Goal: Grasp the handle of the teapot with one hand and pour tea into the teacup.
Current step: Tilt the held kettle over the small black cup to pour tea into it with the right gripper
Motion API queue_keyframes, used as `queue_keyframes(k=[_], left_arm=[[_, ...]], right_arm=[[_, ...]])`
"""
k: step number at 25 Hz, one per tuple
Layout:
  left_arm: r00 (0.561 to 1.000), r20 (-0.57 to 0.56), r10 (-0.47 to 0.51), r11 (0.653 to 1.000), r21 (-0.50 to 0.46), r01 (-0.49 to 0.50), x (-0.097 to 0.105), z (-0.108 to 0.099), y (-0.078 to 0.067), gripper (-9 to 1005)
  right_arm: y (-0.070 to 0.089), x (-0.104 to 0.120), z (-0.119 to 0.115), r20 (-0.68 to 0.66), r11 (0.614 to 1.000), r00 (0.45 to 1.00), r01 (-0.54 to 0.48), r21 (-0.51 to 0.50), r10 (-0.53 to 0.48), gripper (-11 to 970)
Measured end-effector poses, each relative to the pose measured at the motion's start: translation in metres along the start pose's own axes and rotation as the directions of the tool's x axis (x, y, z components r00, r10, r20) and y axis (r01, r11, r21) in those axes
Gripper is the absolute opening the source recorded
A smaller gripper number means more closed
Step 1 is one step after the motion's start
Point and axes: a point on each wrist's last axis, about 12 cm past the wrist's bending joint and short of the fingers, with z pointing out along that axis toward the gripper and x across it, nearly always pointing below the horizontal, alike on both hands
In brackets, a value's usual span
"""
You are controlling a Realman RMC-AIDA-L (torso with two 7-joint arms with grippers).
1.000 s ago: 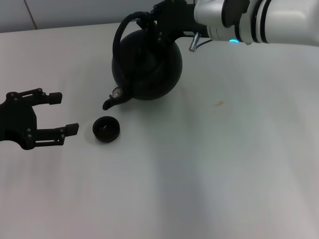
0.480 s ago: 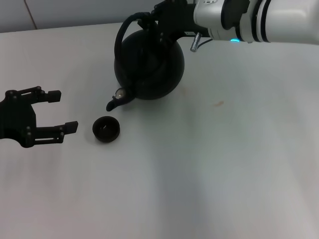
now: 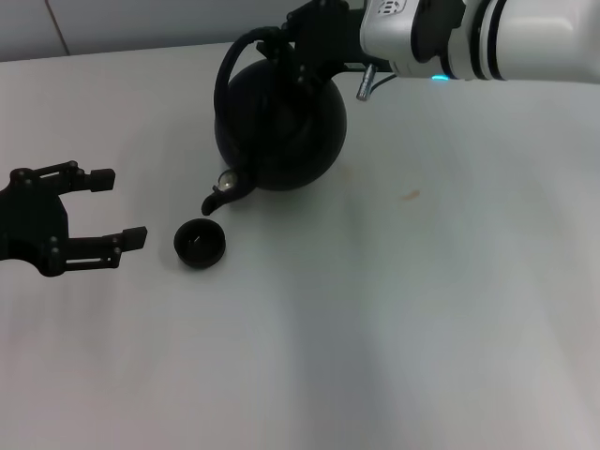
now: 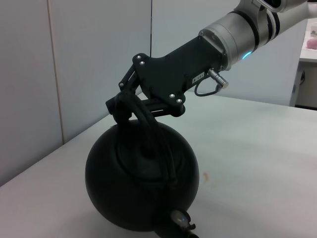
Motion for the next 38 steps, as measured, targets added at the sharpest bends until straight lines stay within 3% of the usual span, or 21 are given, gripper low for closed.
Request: queue_keyframes(k=[38], left_arm=[[1.0,-0.003,0.006,1.0,-0.013,-0.006,0.0,-0.001,0.002,849]], right_arm=[[0.001,-0.013,0.005,-0.009,0.995,0.995,0.096,-0.007,-0.096,73]])
